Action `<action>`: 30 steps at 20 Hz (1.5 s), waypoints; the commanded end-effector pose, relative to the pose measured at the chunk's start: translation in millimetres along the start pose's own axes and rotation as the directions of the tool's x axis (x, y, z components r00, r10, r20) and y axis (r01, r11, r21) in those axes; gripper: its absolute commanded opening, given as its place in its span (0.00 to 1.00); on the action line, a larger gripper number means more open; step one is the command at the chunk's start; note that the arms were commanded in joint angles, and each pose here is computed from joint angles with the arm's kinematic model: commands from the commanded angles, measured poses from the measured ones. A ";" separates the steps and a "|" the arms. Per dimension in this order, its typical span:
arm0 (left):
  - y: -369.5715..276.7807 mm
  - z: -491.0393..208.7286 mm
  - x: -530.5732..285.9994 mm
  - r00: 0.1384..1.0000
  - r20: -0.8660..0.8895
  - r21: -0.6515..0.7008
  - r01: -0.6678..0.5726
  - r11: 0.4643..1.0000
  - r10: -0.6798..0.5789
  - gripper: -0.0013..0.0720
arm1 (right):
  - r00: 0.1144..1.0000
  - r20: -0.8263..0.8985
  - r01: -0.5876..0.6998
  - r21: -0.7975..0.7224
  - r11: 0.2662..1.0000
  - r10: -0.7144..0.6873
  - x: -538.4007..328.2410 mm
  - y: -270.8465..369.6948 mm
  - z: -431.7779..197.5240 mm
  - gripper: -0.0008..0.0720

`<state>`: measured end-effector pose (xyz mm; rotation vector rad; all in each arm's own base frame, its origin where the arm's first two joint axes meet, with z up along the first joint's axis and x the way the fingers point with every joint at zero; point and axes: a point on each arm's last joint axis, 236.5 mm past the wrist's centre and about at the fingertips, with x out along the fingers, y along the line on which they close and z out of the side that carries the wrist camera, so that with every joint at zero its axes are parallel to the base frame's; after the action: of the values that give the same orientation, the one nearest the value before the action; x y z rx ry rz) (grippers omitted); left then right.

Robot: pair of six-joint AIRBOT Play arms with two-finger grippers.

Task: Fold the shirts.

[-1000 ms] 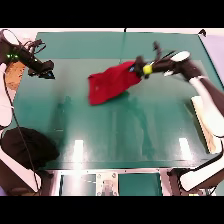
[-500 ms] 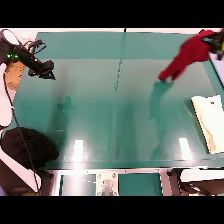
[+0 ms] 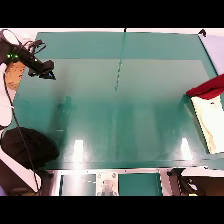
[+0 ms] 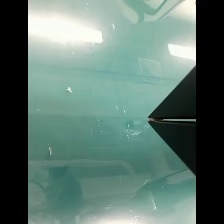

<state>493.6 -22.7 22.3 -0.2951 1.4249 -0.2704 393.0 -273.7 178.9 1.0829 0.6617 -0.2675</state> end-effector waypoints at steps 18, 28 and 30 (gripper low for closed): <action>-2.7 -6.7 -0.4 1.000 -0.028 0.000 0.010 1.000 -0.010 0.04 | 0.484 -0.438 0.870 0.142 0.473 -0.758 -89.0 -260.6 -143.8 0.05; -26.1 -0.9 -7.1 0.995 0.006 -0.001 0.098 0.995 -0.098 0.04 | 0.674 -0.347 0.726 0.146 0.672 -0.652 -43.6 -202.3 -114.7 0.60; -31.8 -1.0 -16.4 0.994 0.022 -0.009 0.106 0.994 -0.105 0.04 | 0.741 -0.301 0.645 0.071 0.761 -0.600 -17.9 -160.7 -106.2 0.07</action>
<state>490.2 -39.1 36.3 -0.3499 1.4144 -0.3287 204.3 -272.5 19.0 1.0661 1.3507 -0.9600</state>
